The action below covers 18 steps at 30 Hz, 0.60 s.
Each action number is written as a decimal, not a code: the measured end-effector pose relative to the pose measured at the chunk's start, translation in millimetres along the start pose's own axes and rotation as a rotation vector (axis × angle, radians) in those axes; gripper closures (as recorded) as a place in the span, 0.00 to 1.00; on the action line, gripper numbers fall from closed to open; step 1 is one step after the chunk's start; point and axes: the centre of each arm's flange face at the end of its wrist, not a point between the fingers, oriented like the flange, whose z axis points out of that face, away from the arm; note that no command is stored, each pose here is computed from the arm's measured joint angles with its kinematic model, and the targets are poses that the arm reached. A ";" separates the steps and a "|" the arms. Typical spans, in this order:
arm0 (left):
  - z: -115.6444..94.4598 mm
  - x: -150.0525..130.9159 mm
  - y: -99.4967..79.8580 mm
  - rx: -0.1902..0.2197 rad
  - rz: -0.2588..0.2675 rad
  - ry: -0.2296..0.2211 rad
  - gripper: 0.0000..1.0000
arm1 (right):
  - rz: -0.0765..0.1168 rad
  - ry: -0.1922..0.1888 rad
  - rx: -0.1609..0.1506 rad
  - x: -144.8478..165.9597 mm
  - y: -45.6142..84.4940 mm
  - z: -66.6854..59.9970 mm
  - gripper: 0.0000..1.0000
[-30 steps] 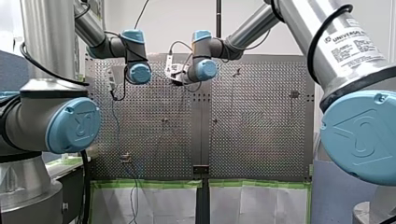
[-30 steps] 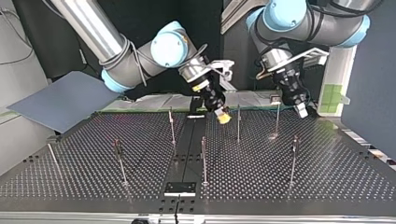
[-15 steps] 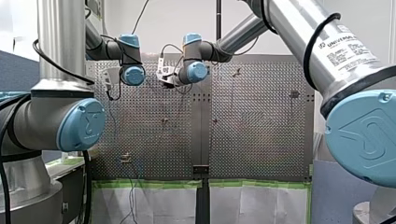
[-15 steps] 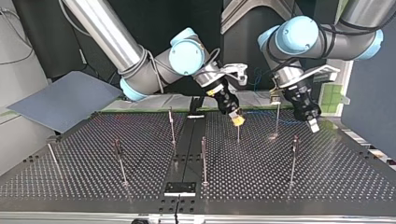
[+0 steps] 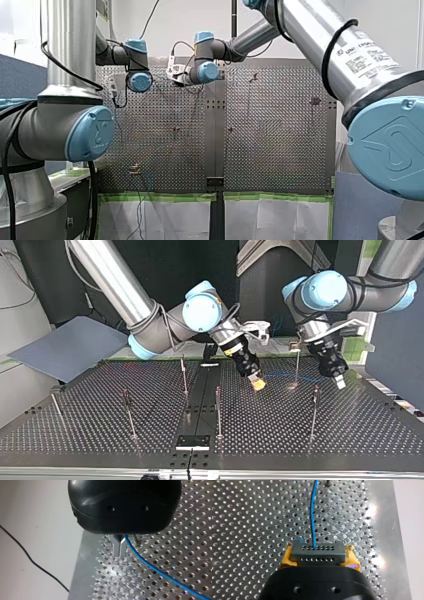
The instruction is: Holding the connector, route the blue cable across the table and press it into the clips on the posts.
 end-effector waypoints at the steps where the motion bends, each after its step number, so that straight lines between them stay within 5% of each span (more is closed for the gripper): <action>1: 2.2 2.2 0.6 0.004 -0.002 0.001 1.00 | 0.000 0.003 0.000 0.7 0.6 2.0 1.00; 18: 28.2 0.5 6.5 0.067 -0.047 -0.029 1.00 | -0.020 0.102 0.009 33.6 6.3 31.2 1.00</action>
